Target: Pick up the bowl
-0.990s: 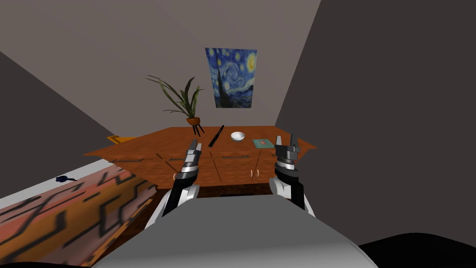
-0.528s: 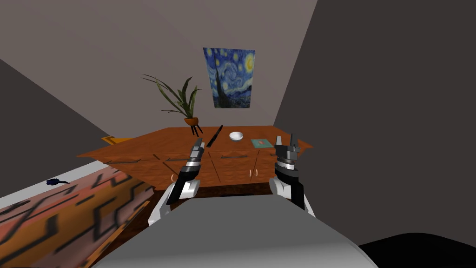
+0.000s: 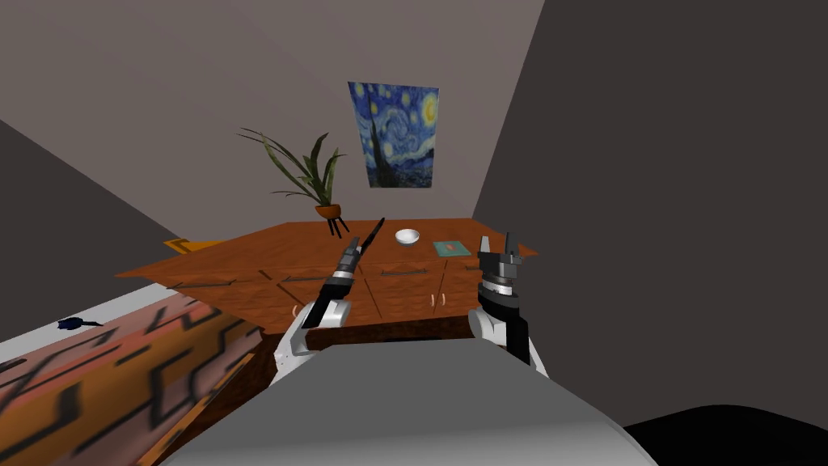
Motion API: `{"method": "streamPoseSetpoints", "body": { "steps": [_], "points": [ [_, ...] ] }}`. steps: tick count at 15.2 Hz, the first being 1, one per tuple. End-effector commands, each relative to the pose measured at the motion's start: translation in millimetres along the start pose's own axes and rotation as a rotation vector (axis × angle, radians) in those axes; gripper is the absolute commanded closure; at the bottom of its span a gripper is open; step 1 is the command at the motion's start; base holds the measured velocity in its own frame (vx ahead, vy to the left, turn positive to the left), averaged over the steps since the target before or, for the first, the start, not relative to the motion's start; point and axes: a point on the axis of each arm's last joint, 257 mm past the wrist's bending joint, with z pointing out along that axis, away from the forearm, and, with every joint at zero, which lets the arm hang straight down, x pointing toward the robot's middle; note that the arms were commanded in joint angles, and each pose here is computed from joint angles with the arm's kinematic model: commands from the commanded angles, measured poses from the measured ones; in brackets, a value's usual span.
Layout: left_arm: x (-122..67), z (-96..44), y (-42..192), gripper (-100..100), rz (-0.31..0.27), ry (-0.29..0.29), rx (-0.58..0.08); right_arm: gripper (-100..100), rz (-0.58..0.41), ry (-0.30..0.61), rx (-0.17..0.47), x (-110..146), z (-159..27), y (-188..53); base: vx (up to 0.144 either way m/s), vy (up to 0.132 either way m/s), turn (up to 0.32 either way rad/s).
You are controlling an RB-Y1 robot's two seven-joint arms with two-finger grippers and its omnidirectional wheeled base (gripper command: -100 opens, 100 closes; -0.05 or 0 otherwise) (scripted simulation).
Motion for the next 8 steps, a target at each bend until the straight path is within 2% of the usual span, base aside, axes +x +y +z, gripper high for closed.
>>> {"method": "streamPoseSetpoints", "body": {
  "steps": [1, 2, 3, 5, 6, 8],
  "points": [
    [3.1, 7.1, 11, -100, -0.002, 0.013, -0.037, 0, 0.0, 0.0, 0.0, 0, 0.0, 0, -0.001, -0.027, -0.039],
    [3.4, 7.1, 13, -100, -0.002, 0.014, -0.046, 0, 0.0, 0.0, 0.0, 0, 0.0, 0, 0.0, -0.018, -0.016],
    [4.6, 17.8, 19, -100, -0.003, 0.026, -0.059, 0, 0.0, 0.0, 0.0, 0, 0.0, 0, -0.005, -0.027, -0.033],
    [5.5, 17.6, 26, -100, -0.003, 0.029, -0.087, 0, 0.0, 0.0, 0.0, 0, 0.0, 0, -0.005, -0.027, -0.027],
    [6.4, 28.1, 32, -100, -0.005, 0.041, -0.102, 0, 0.0, 0.0, 0.0, 0, 0.0, 0, -0.003, -0.026, -0.028],
    [7.4, 28.3, 39, -100, -0.004, 0.044, -0.131, 0, 0.0, 0.0, 0.0, 0, 0.0, 0, -0.001, -0.028, -0.03]
  ]
}}
